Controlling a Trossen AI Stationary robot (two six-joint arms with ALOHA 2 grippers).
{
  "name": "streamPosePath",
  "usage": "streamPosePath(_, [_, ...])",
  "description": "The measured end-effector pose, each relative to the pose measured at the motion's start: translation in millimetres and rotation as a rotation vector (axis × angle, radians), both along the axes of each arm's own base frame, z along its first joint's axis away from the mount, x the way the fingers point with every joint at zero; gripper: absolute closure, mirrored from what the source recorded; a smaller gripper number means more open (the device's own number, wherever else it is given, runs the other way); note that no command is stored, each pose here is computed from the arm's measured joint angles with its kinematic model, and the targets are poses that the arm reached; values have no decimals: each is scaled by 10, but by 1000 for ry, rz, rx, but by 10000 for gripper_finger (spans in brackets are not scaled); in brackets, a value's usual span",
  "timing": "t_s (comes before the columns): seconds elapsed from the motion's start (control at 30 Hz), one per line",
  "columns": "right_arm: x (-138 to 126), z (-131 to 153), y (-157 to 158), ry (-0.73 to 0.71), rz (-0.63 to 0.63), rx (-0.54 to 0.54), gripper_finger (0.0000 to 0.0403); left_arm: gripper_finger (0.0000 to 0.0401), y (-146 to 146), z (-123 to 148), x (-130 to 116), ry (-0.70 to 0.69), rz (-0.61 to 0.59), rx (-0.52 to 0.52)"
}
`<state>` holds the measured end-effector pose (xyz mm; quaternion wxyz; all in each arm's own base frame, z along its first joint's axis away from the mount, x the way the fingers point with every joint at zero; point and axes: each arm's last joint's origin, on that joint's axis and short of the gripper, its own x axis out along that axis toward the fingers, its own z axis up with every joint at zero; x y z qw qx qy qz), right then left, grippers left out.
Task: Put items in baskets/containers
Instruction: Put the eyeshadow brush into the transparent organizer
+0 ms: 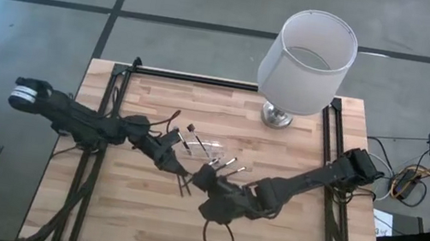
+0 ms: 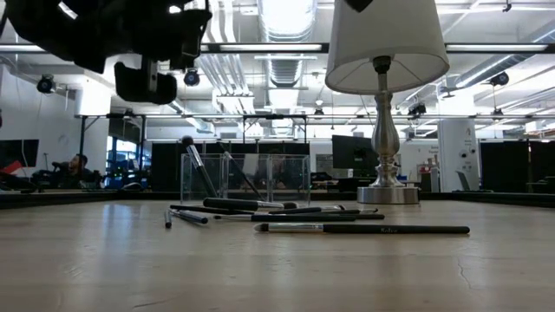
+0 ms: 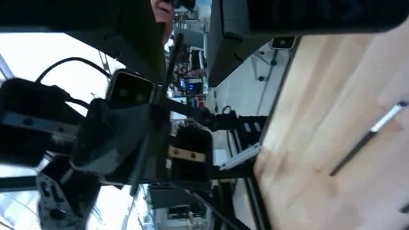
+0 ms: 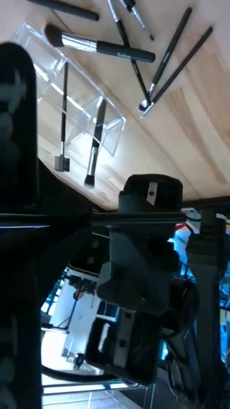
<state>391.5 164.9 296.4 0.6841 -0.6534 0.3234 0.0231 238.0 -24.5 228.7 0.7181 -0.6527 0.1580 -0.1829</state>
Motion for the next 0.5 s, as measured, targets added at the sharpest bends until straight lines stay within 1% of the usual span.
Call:
streamPosePath(0.23, [8, -5, -21, 0, -5, 8, 390, 293, -19, 101, 75, -41, -57, 26])
streamPosePath(0.5, [22, -7, -55, 1, -14, 9, 390, 293, -54, 114, 212, -29, -95, 30])
